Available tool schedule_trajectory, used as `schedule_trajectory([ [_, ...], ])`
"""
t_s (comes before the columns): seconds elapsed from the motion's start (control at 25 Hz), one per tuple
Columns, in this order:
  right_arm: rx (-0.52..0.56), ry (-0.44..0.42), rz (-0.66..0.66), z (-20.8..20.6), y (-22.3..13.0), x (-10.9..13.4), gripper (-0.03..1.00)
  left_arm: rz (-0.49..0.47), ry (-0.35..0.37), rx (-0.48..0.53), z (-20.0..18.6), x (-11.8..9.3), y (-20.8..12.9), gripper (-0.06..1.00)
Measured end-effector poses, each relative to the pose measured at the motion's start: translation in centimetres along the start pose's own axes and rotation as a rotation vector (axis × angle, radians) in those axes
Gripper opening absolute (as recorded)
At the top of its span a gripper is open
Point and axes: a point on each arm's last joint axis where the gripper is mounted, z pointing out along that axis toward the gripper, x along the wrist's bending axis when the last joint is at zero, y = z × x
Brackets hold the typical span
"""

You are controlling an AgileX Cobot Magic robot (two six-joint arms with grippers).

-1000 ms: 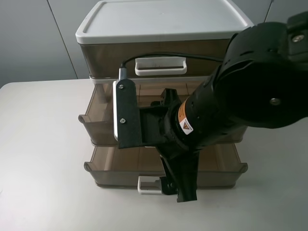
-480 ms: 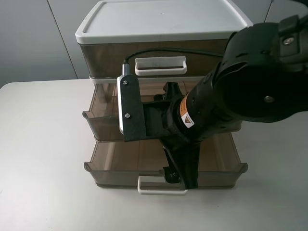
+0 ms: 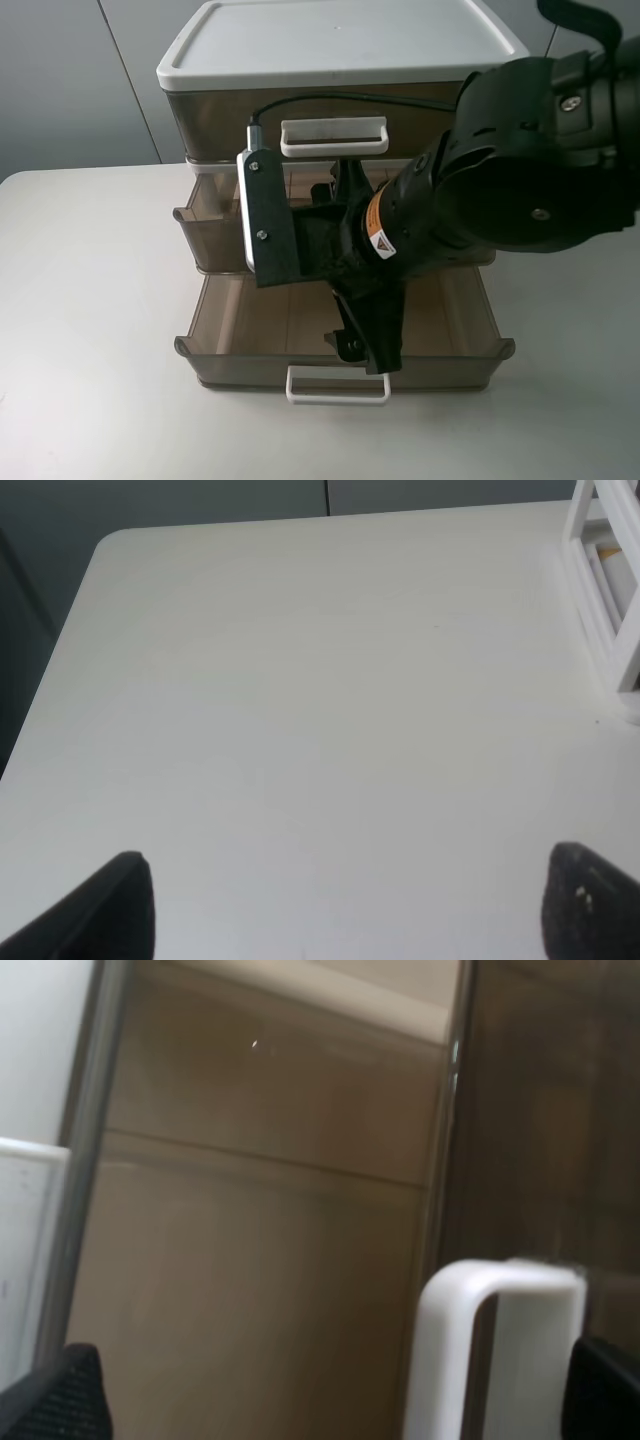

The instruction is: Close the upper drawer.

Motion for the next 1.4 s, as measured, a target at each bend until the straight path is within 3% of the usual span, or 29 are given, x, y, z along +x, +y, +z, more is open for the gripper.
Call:
schedule_trajectory([
  [0.64,0.027,-0.096,-0.036,0.9,-1.2,-1.8,0.68,-0.002,0.0,0.0,0.0,0.0,0.0,0.74],
  [1.08,0.054,-0.138,0.053,0.9,-2.1,-2.7,0.68,-0.002,0.0,0.0,0.0,0.0,0.0,0.74],
  [1.4,-0.012,-0.156,0.107,-1.0,-1.2,-2.5,0.68,-0.002,0.0,0.0,0.0,0.0,0.0,0.74],
])
